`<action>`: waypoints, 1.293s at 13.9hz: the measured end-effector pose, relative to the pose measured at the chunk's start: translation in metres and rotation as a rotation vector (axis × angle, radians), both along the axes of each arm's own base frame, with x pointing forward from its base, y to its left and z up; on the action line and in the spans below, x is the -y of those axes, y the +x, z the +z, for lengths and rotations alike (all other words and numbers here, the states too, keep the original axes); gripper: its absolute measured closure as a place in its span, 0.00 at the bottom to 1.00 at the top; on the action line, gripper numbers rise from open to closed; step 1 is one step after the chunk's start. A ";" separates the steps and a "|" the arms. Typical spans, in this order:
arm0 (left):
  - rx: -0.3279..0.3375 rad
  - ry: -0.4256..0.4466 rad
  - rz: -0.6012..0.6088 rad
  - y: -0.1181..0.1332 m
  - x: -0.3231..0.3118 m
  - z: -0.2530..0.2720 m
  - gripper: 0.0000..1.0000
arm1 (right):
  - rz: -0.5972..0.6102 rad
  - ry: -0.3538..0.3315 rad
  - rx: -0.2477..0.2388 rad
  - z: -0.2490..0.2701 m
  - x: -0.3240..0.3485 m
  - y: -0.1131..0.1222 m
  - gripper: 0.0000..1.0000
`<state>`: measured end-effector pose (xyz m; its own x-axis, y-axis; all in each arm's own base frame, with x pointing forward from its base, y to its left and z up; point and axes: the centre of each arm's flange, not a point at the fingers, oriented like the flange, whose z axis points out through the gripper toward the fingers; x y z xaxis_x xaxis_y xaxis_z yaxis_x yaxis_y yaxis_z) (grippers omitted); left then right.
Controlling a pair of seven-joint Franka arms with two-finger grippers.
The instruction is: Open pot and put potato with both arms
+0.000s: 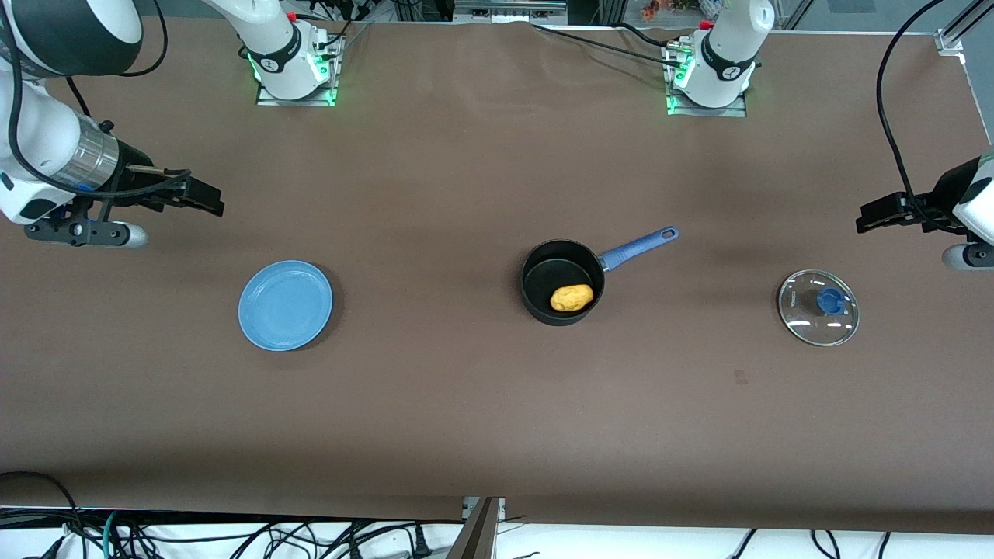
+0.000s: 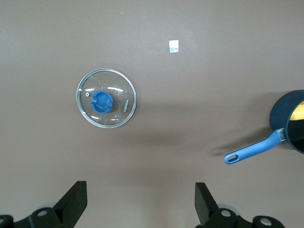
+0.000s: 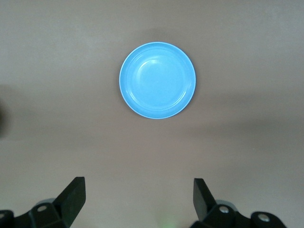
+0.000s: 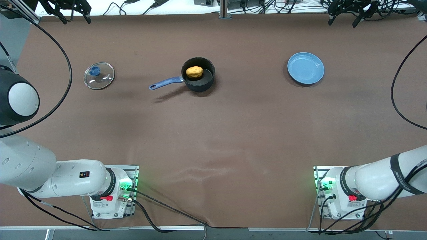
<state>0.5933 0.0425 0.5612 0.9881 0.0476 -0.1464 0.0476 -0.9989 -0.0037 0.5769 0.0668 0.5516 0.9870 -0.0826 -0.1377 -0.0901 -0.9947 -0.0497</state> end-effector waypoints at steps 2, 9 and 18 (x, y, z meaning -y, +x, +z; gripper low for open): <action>0.000 0.000 0.000 0.000 0.000 0.000 0.00 | 0.013 0.000 0.012 0.006 0.012 0.002 0.00; 0.005 0.000 0.000 0.000 0.000 0.002 0.00 | 0.054 -0.044 0.006 0.031 0.018 -0.003 0.00; 0.006 0.000 0.000 0.000 0.000 0.003 0.00 | 0.078 -0.108 0.032 0.061 0.028 0.000 0.00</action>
